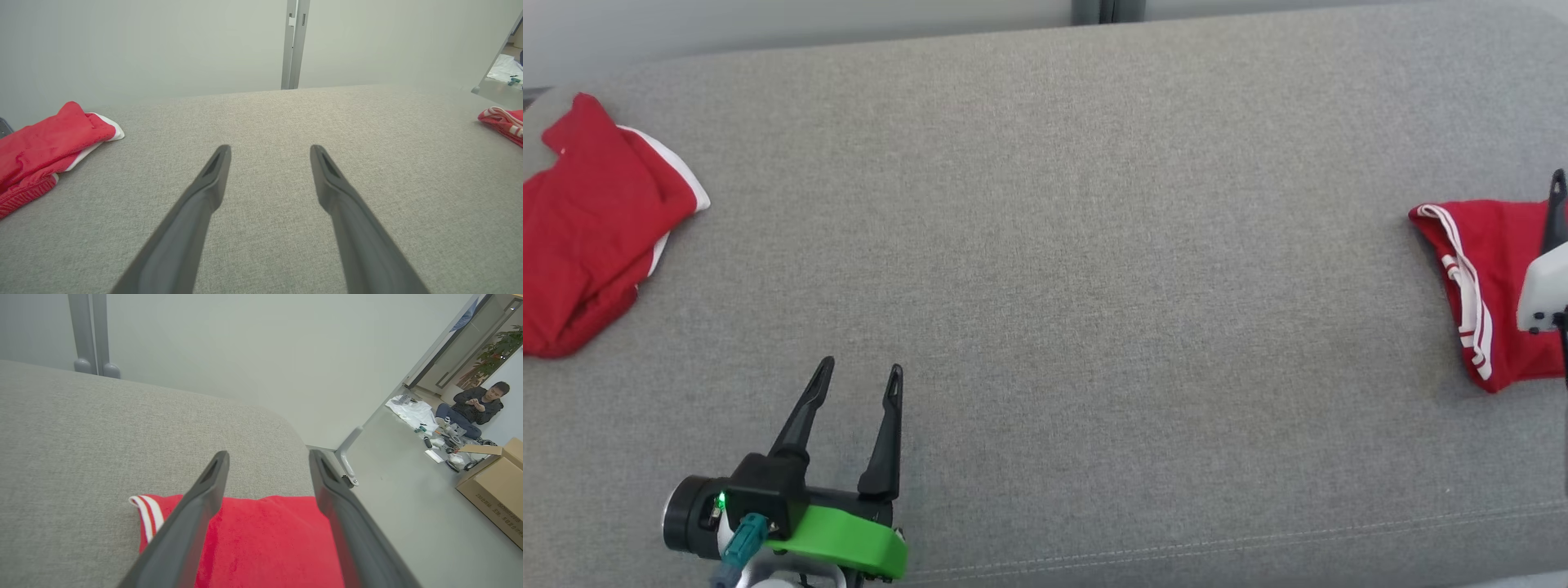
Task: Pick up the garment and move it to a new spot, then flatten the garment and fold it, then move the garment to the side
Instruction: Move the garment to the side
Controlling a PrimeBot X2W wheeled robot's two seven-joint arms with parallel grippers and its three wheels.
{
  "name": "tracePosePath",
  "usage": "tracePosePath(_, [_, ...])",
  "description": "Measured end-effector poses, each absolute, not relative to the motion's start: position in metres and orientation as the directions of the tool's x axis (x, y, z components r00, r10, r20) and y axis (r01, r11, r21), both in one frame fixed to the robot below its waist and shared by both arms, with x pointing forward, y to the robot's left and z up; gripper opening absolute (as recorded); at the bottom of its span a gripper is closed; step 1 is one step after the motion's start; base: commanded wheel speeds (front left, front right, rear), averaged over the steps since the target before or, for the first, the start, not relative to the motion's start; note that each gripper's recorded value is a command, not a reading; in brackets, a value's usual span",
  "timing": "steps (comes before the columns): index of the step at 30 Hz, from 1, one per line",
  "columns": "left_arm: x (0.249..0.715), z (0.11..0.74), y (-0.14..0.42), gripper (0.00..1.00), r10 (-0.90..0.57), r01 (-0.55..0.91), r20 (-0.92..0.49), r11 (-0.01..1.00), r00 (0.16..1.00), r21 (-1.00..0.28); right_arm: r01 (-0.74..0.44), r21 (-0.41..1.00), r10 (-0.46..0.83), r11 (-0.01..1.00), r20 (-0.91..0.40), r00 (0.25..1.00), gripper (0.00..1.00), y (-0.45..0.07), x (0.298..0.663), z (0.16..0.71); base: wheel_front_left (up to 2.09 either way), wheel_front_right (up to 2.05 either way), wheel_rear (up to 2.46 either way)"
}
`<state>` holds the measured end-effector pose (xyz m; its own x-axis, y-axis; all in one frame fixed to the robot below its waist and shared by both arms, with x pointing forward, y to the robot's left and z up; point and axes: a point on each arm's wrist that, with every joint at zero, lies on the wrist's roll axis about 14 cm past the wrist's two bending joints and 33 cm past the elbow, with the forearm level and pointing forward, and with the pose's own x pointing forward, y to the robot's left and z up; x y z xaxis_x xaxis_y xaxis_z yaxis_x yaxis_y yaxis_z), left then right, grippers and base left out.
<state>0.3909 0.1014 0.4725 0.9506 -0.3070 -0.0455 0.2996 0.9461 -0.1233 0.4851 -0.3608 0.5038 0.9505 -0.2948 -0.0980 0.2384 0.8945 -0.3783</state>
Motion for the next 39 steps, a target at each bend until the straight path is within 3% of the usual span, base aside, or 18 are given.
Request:
tracePosePath(6, [0.375, 0.479, 0.133, 1.0, -0.128, 0.118, -0.055, 0.98, 0.99, -0.158, 0.185, -0.269, -0.198, 0.945, -0.023, 0.98, 1.0, -0.315, 0.466, 0.52, 0.0, 0.0, 0.0])
tracePosePath(18, [0.346, 0.515, 0.164, 1.0, -0.014, 0.021, 0.043, 0.983, 0.999, -0.183, 0.09, -0.05, -0.085, 0.995, 0.093, 0.992, 1.0, -0.248, 0.424, 0.541, 0.0, 0.0, 0.0])
tracePosePath(29, [0.325, 0.521, 0.189, 1.0, 0.029, -0.019, 0.067, 0.989, 0.997, -0.148, -0.048, 0.066, 0.046, 0.997, 0.035, 0.998, 1.0, -0.185, 0.391, 0.519, 0.0, 0.0, 0.0])
tracePosePath(39, [0.303, 0.508, 0.198, 1.0, 0.027, -0.02, 0.05, 0.989, 0.998, -0.149, -0.117, 0.158, 0.117, 0.98, 0.012, 0.993, 1.0, -0.159, 0.362, 0.507, 0.0, 0.0, 0.0])
